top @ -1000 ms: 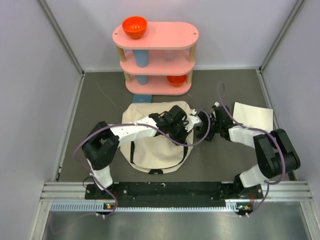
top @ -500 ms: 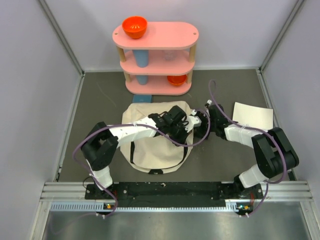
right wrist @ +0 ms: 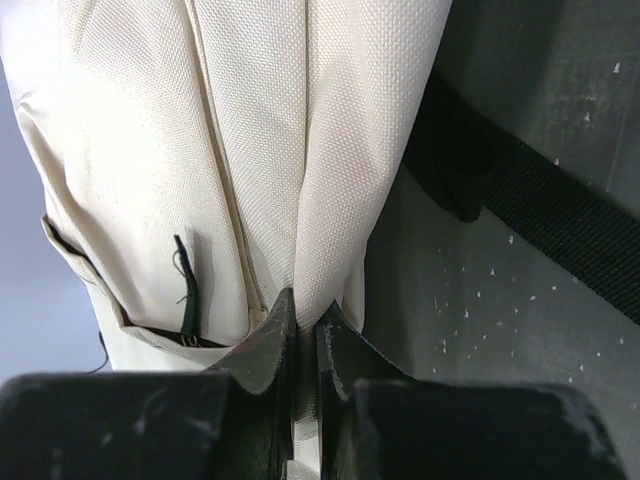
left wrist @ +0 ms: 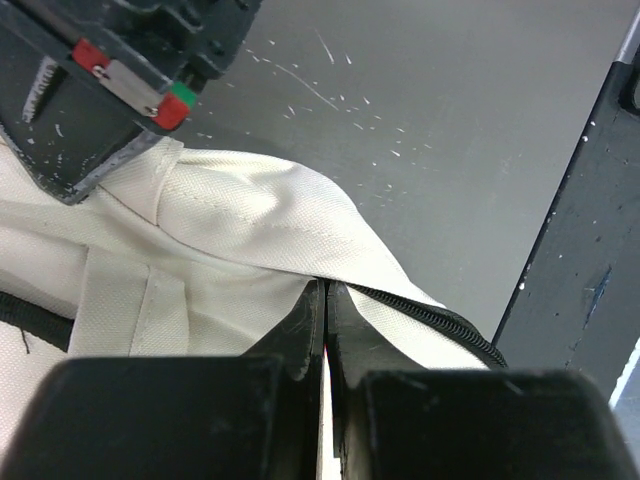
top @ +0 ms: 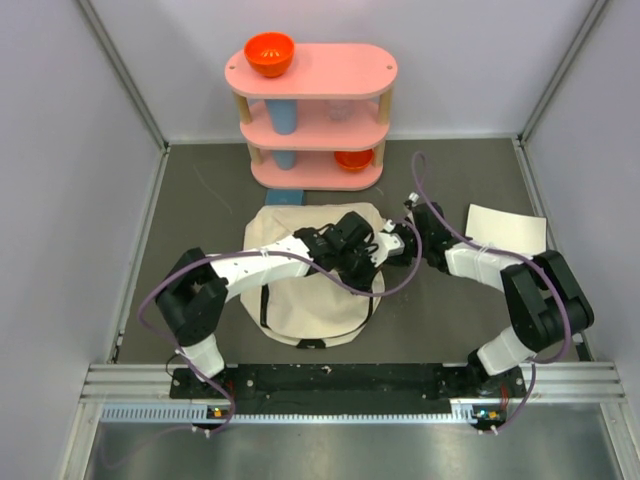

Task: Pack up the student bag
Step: Zip the student bag at the center of the board.

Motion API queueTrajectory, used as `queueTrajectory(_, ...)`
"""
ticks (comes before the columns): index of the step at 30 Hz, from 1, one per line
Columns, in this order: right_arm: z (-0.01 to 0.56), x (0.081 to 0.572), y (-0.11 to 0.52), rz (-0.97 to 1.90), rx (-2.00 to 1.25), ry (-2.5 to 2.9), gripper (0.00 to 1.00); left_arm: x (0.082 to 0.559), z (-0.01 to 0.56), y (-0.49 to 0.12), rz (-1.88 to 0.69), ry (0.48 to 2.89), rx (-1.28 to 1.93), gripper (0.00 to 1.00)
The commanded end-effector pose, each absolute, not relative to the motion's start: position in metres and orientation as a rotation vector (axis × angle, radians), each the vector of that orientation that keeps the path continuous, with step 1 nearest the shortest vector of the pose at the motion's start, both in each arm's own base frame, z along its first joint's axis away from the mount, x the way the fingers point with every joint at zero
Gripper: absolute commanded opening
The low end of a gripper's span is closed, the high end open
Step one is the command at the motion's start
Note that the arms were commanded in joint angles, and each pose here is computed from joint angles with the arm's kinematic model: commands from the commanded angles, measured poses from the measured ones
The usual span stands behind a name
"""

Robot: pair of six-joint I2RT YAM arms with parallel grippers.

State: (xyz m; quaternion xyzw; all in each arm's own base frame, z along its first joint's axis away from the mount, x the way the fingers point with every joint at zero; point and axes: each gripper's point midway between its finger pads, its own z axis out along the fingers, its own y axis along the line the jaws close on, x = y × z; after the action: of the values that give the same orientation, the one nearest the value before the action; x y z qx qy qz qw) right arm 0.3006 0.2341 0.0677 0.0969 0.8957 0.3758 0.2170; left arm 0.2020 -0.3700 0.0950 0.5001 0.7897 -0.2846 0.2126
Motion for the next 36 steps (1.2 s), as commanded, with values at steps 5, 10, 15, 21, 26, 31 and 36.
queueTrajectory(5,0.077,0.348,0.223,0.911,0.441,2.339,0.0,0.168,0.131,-0.373,-0.892,2.146,1.401,0.0)
queueTrajectory(10,0.069,0.364,0.214,0.944,0.574,2.283,0.0,0.14,0.133,-0.363,-0.92,2.169,1.388,0.0)
queueTrajectory(15,0.074,0.369,0.218,1.005,0.564,2.248,0.0,0.123,0.141,-0.356,-0.936,2.182,1.367,0.0)
queueTrajectory(21,0.086,0.345,0.215,1.026,0.44,2.298,0.46,0.119,0.132,-0.351,-0.93,2.23,1.304,0.0)
queueTrajectory(26,0.106,0.308,0.189,0.896,0.364,2.324,0.75,0.129,0.131,-0.363,-0.906,2.244,1.28,0.0)
queueTrajectory(31,0.123,0.267,0.192,0.834,0.225,2.394,0.75,0.133,0.132,-0.368,-0.899,2.225,1.285,0.0)
queueTrajectory(36,0.112,0.242,0.205,0.825,0.18,2.518,0.71,0.141,0.135,-0.367,-0.85,2.204,1.268,0.0)
